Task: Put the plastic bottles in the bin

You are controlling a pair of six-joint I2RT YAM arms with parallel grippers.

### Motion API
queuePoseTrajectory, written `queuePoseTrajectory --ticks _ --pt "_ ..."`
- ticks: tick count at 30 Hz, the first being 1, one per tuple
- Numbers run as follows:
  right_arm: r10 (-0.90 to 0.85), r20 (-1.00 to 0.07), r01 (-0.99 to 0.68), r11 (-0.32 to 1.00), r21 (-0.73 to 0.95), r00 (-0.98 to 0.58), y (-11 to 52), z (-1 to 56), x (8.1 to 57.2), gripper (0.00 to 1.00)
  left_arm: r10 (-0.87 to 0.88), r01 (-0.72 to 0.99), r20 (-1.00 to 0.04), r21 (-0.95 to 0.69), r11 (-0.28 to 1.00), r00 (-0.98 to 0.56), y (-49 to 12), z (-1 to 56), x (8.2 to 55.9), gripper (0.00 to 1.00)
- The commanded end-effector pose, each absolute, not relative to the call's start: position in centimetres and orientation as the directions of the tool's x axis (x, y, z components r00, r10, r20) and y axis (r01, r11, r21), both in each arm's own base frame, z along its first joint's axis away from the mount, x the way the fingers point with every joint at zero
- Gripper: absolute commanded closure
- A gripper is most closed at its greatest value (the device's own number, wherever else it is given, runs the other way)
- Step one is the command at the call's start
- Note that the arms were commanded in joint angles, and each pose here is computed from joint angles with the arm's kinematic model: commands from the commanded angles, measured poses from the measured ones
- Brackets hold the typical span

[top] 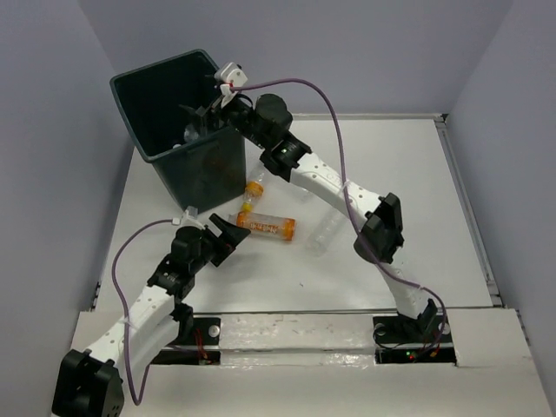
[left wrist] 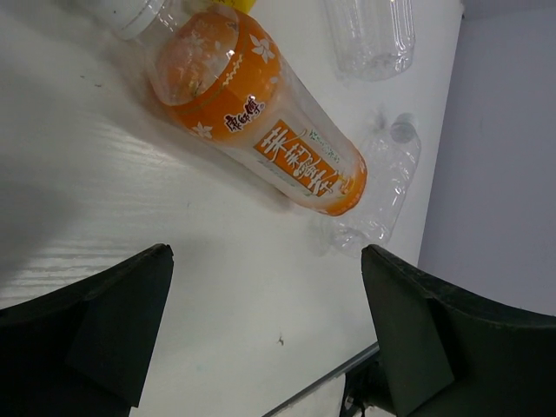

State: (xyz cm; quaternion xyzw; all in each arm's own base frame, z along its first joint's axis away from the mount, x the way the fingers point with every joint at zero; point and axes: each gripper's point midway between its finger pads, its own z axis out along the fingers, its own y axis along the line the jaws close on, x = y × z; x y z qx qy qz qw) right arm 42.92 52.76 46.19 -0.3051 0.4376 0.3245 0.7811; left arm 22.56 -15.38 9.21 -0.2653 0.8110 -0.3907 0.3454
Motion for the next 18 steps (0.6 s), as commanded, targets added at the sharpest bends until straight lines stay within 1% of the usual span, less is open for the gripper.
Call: queuePoseTrajectory --ticks 1,2,3,4,5,6,7,8,9,10,11,12,13,14,15,16,18 --pt "0.248 -0.891 -0.837 0.502 -0.219 0.381 49.7 50.1 36.6 0.00 -0.764 -0.126 -0.368 -0.857 0.500 -0.529 -15.5 12.4 24.9 0.01" --pt "0.236 -0.901 -0.845 0.492 -0.212 0.364 49.0 49.5 35.8 0.00 -0.773 -0.135 -0.364 -0.858 0.495 -0.520 -15.5 12.4 25.1 0.01" --pt "0.267 -0.889 -0.847 0.489 -0.208 0.372 46.7 51.9 33.7 0.00 -0.778 -0.158 -0.346 -0.858 0.488 -0.524 -15.7 12.1 25.2 0.01" --pt "0.258 -0.899 -0.856 0.478 -0.198 0.353 46.1 51.2 33.0 0.00 -0.782 -0.161 -0.348 -0.858 0.488 -0.517 -15.8 12.2 25.5 0.01" --pt "0.205 -0.935 -0.872 0.459 -0.171 0.291 46.0 47.1 32.8 0.00 -0.786 -0.168 -0.347 -0.857 0.488 -0.512 -15.9 12.3 25.7 0.01" --pt "0.199 -0.941 -0.877 0.454 -0.158 0.273 45.2 46.4 32.1 0.00 -0.785 -0.187 -0.342 -0.849 0.494 -0.517 -16.1 11.8 25.8 0.01" --pt "0.224 -0.934 -0.876 0.459 -0.151 0.278 43.3 47.9 30.6 0.00 -0.785 -0.191 -0.343 -0.847 0.495 -0.516 -16.3 11.8 26.0 0.01" --pt "0.216 -0.942 -0.880 0.456 -0.135 0.257 42.7 47.1 30.0 0.00 -0.794 -0.195 -0.357 -0.843 0.501 -0.492 -16.4 12.1 26.4 0.01" --pt "0.186 -0.964 -0.893 0.441 -0.091 0.189 42.3 43.9 29.5 0.00 -0.796 -0.204 -0.358 -0.840 0.503 -0.488 -16.6 12.0 26.6 0.01" --pt "0.183 -0.969 -0.896 0.437 -0.073 0.168 41.7 43.2 28.9 0.01 -0.801 -0.227 -0.351 -0.834 0.503 -0.484 -16.7 11.5 26.8 0.01" --pt "0.211 -0.963 -0.902 0.427 -0.064 0.168 40.3 44.2 27.5 0.01 -0.815 -0.229 -0.361 -0.837 0.498 -0.454 -16.7 12.0 27.5 0.01" --pt "0.209 -0.967 -0.908 0.416 -0.044 0.143 39.9 43.5 26.8 0.01 -0.813 -0.235 -0.364 -0.831 0.504 -0.455 -17.1 11.8 27.6 0.01" --pt "0.172 -0.979 -0.910 0.413 -0.030 0.110 39.5 40.9 26.5 0.01 -0.814 -0.264 -0.362 -0.818 0.511 -0.454 -17.2 11.1 27.9 0.01" --pt "0.194 -0.978 -0.912 0.411 0.008 0.079 38.4 41.4 25.5 0.01 -0.819 -0.269 -0.371 -0.815 0.513 -0.437 -17.2 11.4 28.4 0.01" --pt "0.183 -0.981 -0.912 0.409 0.022 0.058 38.0 40.7 25.1 0.01 -0.819 -0.278 -0.376 -0.809 0.518 -0.434 -17.3 11.2 28.7 0.01" --pt "0.136 -0.991 -0.910 0.413 0.044 0.014 37.5 38.4 24.8 0.02 -0.815 -0.302 -0.377 -0.793 0.529 -0.440 -17.4 10.4 28.9 0.01" --pt "0.107 -0.994 -0.897 0.435 0.079 -0.036 35.9 36.5 23.9 0.02 -0.817 -0.330 -0.383 -0.776 0.538 -0.430 -17.7 9.6 29.5 0.01"
